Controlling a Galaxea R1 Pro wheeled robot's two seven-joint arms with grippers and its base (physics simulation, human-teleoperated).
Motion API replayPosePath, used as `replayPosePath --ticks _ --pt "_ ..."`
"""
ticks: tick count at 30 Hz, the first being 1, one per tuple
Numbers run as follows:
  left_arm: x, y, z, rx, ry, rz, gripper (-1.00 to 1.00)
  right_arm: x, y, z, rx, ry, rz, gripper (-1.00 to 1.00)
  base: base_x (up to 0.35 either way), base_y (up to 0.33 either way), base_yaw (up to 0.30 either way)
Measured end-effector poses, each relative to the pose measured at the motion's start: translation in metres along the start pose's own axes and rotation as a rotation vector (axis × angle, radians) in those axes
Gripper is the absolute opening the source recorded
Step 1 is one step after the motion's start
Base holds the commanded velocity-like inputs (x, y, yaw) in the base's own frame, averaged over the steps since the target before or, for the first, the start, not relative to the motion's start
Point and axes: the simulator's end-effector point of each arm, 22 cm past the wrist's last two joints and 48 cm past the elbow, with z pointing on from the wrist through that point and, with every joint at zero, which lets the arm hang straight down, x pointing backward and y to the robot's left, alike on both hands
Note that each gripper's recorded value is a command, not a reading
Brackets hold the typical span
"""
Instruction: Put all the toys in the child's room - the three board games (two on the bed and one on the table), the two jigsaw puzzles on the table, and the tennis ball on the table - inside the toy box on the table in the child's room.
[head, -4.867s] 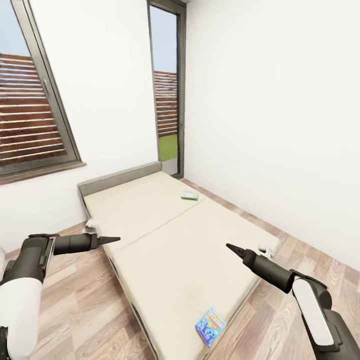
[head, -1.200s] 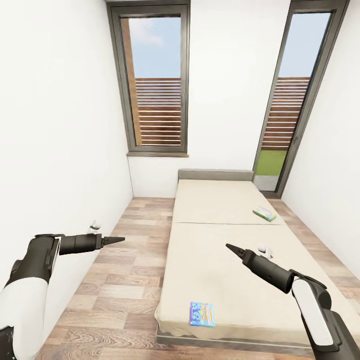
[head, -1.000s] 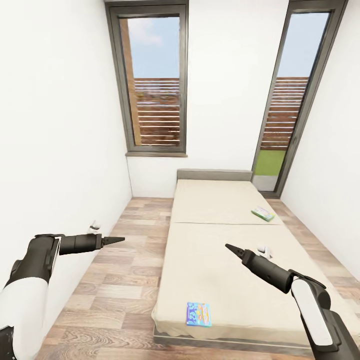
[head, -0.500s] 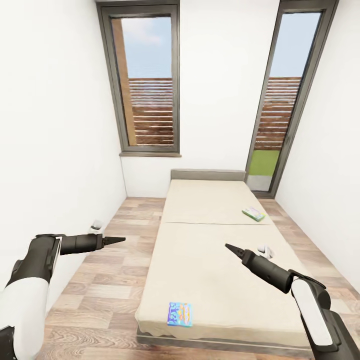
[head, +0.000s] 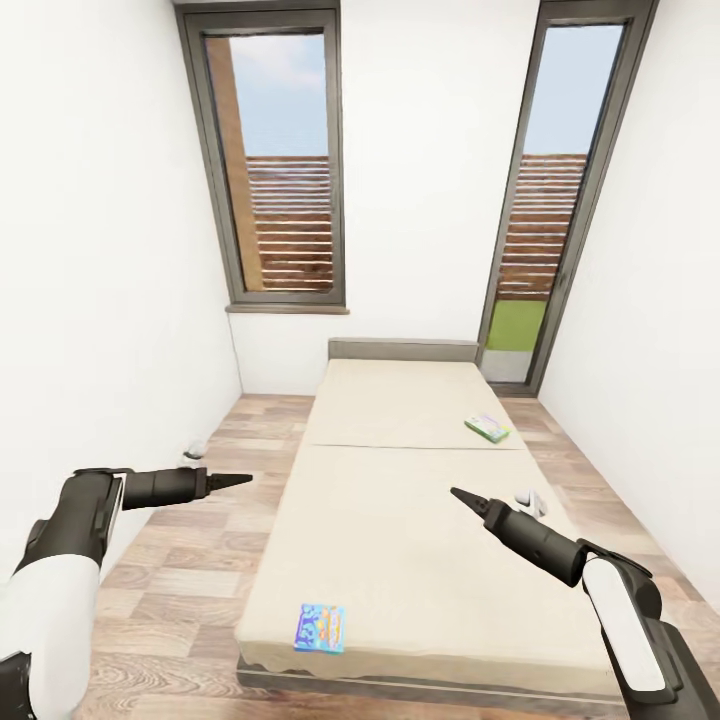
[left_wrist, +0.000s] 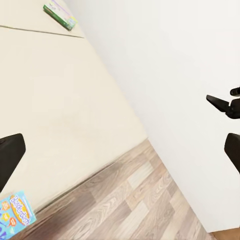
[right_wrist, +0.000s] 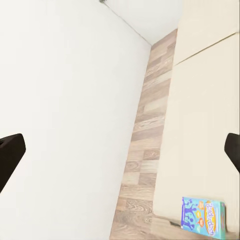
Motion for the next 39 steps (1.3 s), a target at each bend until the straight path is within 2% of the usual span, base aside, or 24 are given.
replayPosePath --ticks 8,19,29,36,39 --pt "0.0 0.0 0.001 -0.002 -0.002 -0.001 1.0 -0.001 -0.001 -0.001 0.001 -0.002 0.0 1.0 0.0 -0.124 0.0" --pt "0.0 0.0 0.001 -0.002 -0.002 -0.001 1.0 0.0 0.0 0.0 -0.001 -0.001 0.002 1.0 0.0 0.116 0.0" --pt "0.0 0.0 0.001 -0.002 -0.002 -0.001 1.0 0.007 -0.011 0.001 0.018 0.012 0.028 1.0 0.0 0.006 0.0" --pt "0.0 0.0 0.0 0.0 -0.001 -0.001 1.0 0.03 -0.042 0.006 0.063 0.059 0.107 1.0 0.0 0.099 0.0" --pt "0.0 0.0 -0.001 0.0 -0.001 0.001 1.0 0.04 -0.06 0.005 0.08 0.066 0.173 1.0 0.0 0.053 0.0"
